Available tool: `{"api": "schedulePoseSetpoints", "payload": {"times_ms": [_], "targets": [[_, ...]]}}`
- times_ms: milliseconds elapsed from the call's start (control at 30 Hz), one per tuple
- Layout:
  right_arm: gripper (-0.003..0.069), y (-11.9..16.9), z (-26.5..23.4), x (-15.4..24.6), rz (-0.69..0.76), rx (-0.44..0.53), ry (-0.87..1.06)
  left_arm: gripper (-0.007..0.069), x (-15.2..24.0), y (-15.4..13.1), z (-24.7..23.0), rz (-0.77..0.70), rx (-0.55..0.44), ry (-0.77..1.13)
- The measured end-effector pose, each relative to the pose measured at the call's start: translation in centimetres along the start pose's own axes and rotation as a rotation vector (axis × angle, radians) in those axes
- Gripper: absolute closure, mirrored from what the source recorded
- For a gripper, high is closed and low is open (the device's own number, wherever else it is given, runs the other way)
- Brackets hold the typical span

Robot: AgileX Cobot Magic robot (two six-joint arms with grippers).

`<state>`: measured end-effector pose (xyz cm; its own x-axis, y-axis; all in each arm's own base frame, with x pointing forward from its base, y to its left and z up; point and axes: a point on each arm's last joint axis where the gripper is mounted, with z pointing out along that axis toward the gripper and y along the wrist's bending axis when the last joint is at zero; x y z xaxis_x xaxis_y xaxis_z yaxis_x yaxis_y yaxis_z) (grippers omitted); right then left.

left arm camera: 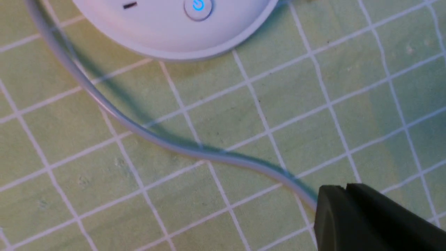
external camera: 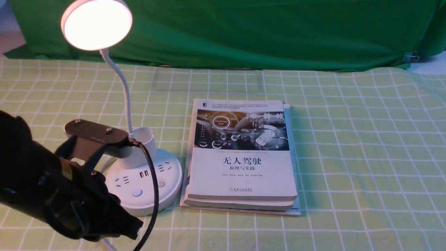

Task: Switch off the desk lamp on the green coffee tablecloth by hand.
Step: 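Press the power button on the round power strip under the lamp with the left gripper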

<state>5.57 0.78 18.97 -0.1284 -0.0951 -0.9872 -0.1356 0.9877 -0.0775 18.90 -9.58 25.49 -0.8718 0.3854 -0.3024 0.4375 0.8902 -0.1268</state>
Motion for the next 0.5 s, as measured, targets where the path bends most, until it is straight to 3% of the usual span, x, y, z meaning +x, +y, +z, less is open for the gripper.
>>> {"api": "schedulePoseSetpoints", "payload": {"times_ms": [200, 500], "targets": [[0.0630, 0.0, 0.0, 0.0, 0.000, 0.000, 0.000, 0.0621, -1.4, 0.2, 1.1, -0.002, -0.002, 0.052], [0.0630, 0.0, 0.0, 0.0, 0.000, 0.000, 0.000, 0.0621, -7.1, 1.0, 5.2, 0.005, -0.028, 0.147]]}}
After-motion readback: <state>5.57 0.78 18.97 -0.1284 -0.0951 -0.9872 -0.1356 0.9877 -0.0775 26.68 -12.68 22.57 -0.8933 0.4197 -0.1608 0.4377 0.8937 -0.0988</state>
